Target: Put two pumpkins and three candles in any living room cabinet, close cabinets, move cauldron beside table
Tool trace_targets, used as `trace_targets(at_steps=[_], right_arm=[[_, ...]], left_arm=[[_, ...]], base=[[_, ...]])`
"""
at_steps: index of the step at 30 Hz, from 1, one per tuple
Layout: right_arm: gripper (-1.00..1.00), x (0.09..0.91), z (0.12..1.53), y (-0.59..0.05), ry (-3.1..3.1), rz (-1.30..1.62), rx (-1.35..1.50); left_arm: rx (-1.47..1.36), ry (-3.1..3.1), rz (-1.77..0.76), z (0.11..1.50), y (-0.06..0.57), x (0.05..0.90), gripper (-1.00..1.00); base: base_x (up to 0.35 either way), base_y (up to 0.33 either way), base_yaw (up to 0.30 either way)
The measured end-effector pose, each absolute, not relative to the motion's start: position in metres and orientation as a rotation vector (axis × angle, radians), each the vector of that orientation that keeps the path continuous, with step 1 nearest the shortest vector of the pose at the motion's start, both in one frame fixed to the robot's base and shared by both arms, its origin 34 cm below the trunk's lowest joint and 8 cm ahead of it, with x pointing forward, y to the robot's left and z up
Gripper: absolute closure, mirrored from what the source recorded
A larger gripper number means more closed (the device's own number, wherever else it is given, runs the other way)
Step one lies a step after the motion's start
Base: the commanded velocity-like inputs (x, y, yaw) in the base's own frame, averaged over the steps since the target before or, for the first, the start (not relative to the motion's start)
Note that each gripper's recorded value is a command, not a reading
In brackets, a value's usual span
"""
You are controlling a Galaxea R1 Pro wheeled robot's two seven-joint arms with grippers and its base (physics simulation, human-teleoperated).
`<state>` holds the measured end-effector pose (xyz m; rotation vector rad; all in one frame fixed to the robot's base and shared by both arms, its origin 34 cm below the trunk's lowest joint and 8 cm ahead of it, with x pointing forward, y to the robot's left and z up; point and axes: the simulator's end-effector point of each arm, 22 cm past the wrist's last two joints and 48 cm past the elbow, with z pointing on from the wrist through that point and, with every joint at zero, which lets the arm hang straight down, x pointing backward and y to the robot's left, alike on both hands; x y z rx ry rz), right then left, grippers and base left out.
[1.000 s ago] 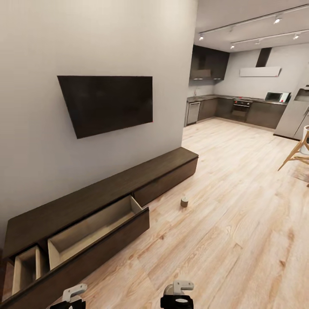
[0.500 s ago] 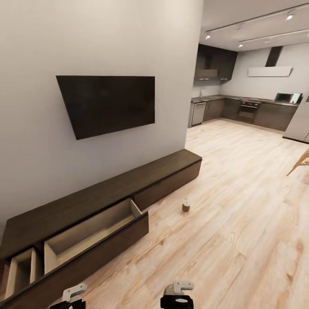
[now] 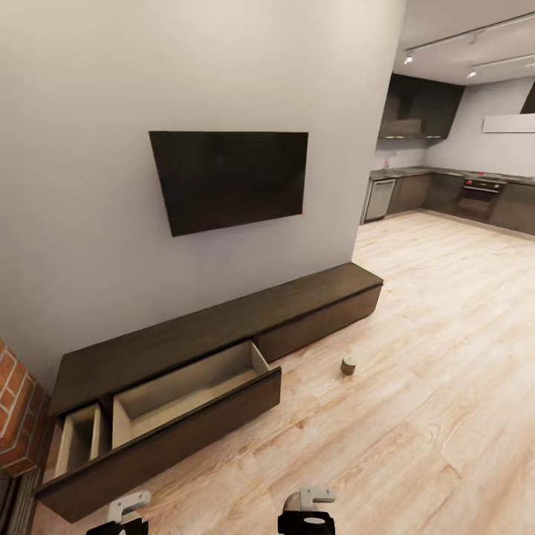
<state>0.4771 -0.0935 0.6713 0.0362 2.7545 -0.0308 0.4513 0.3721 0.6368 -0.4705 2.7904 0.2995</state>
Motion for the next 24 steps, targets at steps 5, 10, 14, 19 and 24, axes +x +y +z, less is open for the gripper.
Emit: trace_targets(at_steps=[5,10,14,19,24], right_arm=[[1.00,0.4773,0.6714,-0.0935,2.754,-0.031,0.036],[1.00,0.4773,0.6714,-0.0935,2.754,-0.031,0.036],[1.00,0.4773,0.6714,-0.0935,2.754,-0.031,0.036],[1.00,0.4767,0.6711,-0.0935,2.757,-0.031,0.035],[1.00,0.4764,0.6710,-0.0934,2.759,-0.031,0.034]], left_arm=[[-0.471,2.790,0.299,0.6369,0.3721,0.4515,1.00],[-0.471,2.790,0.299,0.6369,0.3721,0.4516,1.00],[-0.471,2.790,0.299,0.6369,0.3721,0.4515,1.00],[-0.471,2.791,0.299,0.6367,0.3721,0.4510,1.00],[-0.471,2.791,0.299,0.6367,0.3720,0.4510,1.00]], base=[[0.000,0.000,0.289],[0.000,0.000,0.289],[0.000,0.000,0.289],[0.000,0.000,0.289],[0.000,0.000,0.285]])
